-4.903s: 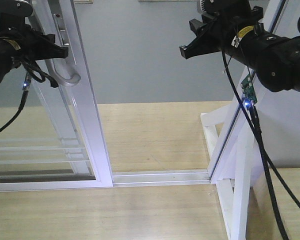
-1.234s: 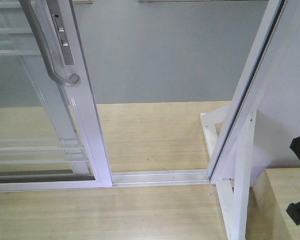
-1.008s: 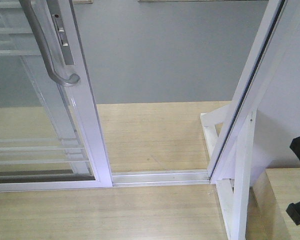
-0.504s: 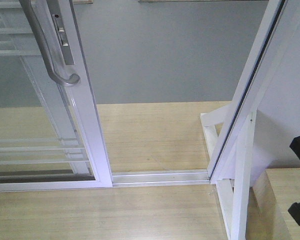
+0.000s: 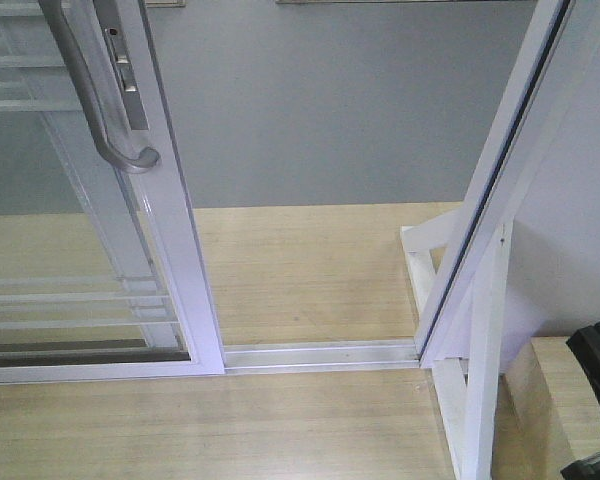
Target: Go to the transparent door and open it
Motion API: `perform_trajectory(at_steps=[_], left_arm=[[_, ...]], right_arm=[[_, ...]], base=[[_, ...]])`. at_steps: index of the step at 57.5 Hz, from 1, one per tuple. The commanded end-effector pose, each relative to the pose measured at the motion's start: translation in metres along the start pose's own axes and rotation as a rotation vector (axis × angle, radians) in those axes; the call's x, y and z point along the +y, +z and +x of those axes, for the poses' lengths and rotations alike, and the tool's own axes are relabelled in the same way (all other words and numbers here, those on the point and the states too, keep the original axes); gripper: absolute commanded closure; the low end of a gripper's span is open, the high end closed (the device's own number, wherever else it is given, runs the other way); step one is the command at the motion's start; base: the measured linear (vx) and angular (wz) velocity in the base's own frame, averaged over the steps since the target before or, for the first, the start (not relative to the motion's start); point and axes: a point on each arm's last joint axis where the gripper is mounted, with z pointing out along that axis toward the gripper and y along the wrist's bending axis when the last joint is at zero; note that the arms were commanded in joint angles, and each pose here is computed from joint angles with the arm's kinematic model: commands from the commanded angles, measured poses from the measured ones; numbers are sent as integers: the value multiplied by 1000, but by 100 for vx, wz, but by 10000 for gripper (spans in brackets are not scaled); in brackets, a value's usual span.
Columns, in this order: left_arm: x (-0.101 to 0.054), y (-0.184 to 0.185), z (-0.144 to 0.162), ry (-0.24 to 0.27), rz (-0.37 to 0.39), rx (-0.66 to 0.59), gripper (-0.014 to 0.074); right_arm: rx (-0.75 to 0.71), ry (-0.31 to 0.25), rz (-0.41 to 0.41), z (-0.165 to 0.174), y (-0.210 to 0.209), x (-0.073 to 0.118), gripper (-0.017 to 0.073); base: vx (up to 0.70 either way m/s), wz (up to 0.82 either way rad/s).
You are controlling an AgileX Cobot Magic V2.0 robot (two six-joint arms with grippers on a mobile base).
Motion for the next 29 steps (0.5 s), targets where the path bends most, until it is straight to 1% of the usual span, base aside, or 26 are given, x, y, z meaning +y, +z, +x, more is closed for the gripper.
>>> perform_trajectory(at_steps=[1,29], left_arm=[[1,0,-2,-7,-3,-64,600],[1,0,-2,-7,-3,-64,600]], right_arm=[[-84,2,0,-6,-1,0,564],[-83,-1,0,-6,-1,0,564]], base=[[0,0],[0,0]])
